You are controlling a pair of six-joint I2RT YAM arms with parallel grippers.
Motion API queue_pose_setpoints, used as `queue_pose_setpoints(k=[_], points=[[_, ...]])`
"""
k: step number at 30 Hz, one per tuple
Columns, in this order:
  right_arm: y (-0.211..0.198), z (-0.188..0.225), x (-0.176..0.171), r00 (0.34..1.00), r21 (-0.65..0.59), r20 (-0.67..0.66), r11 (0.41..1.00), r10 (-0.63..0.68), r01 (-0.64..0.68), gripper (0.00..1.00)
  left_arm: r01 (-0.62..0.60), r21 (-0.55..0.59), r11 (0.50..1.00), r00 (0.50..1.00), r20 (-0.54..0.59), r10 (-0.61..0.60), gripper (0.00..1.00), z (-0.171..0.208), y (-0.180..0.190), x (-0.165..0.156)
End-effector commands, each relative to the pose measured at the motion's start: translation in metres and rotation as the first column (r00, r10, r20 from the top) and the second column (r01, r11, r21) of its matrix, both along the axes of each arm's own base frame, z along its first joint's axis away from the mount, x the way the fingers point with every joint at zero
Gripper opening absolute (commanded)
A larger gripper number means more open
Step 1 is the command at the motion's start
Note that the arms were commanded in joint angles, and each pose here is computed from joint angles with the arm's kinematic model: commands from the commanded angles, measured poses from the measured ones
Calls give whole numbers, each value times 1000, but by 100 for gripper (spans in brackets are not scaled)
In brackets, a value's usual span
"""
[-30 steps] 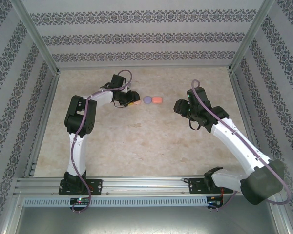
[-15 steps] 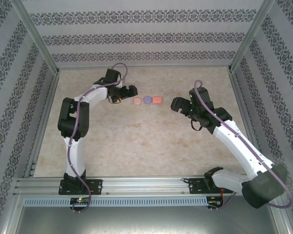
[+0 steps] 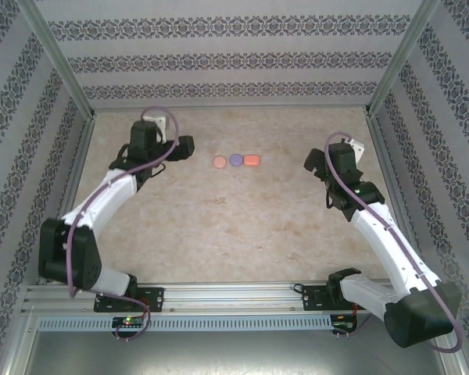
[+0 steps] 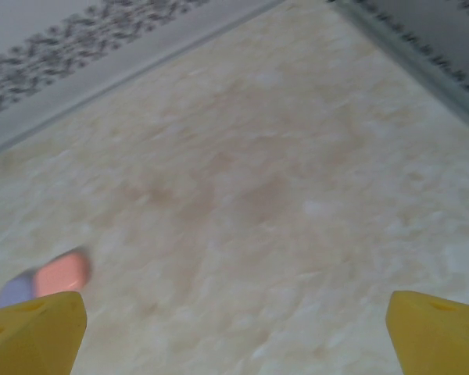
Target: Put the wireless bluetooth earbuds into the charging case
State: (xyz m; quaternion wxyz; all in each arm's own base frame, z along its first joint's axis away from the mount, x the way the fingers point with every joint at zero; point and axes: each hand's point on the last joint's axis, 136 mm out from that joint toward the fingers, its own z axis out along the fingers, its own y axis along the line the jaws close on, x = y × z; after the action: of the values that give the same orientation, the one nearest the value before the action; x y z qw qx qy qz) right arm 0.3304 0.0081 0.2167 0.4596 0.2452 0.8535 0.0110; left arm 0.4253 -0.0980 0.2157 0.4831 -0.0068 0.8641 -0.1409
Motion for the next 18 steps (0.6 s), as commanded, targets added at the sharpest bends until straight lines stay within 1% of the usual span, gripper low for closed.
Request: queue_pose_setpoints(k=[1,4,6,8,12,13,18], points=[[-26,4,14,996,-129,82,990,-42,52,98,-60,152,987,974,226,25,100,29,23,-8],[-39,-9,22,995,-208,89,976,-42,60,98,-115,243,963,958,282,43,99,24,41,-27],[-45,-18,27,995,-264,94,963,-39,63,98,-156,264,952,943,326,64,99,18,52,-37],[-46,-32,34,996,-321,87,946,-9,36,98,-206,276,939,932,348,102,100,8,65,-45],[-48,-63,41,998,-393,53,920,23,0,98,-270,282,921,922,351,163,99,-14,86,-50],[-48,-68,42,997,-406,65,914,32,-2,98,-284,293,913,920,353,173,99,-19,91,-51],[-47,-91,44,995,-429,79,903,63,-23,98,-317,323,892,917,344,202,99,-42,105,-54]])
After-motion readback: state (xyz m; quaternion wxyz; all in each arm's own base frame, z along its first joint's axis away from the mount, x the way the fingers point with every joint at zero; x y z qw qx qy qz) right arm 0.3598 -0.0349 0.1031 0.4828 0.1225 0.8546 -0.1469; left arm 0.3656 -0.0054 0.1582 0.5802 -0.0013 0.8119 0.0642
